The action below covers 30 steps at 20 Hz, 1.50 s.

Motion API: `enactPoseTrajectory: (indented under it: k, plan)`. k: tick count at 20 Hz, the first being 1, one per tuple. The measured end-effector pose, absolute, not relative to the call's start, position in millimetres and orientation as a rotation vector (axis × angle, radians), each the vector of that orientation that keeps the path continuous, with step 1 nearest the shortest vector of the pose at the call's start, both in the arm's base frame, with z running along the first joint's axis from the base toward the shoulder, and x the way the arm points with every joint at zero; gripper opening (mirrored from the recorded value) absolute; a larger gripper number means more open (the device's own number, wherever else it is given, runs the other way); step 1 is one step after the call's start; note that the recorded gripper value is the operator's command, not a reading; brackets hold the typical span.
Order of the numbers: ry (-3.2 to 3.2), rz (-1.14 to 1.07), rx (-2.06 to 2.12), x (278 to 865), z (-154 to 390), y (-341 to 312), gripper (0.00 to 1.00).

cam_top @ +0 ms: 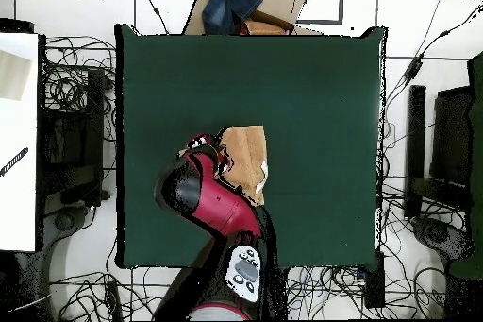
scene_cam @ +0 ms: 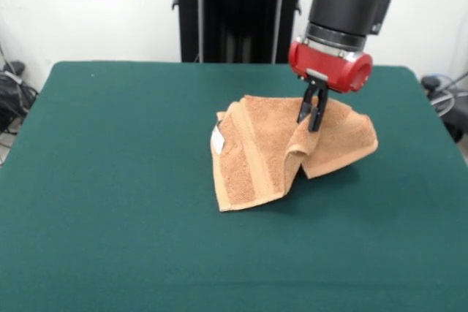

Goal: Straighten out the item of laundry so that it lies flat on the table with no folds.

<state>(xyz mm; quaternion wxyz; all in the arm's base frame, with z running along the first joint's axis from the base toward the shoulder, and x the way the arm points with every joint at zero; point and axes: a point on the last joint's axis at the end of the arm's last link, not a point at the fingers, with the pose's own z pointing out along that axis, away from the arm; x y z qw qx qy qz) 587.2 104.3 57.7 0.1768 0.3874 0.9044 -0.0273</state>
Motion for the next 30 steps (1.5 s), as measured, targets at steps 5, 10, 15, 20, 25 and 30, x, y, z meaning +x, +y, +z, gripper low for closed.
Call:
enactPoseTrajectory:
  k: [5, 10, 15, 20, 25, 30]
  plan:
    - [2.58, -0.088, 1.06, 580, 45, 124, 0.0]
    - [2.593, -0.079, 1.048, 575, 41, 149, 0.0]
    - [2.597, -0.074, 1.039, 573, 41, 157, 0.0]
    - [2.591, -0.07, 1.042, 575, 44, 156, 0.0]
    - [2.577, -0.067, 1.046, 579, 50, 153, 0.0]
    - [2.571, -0.06, 1.071, 583, 48, 142, 0.0]
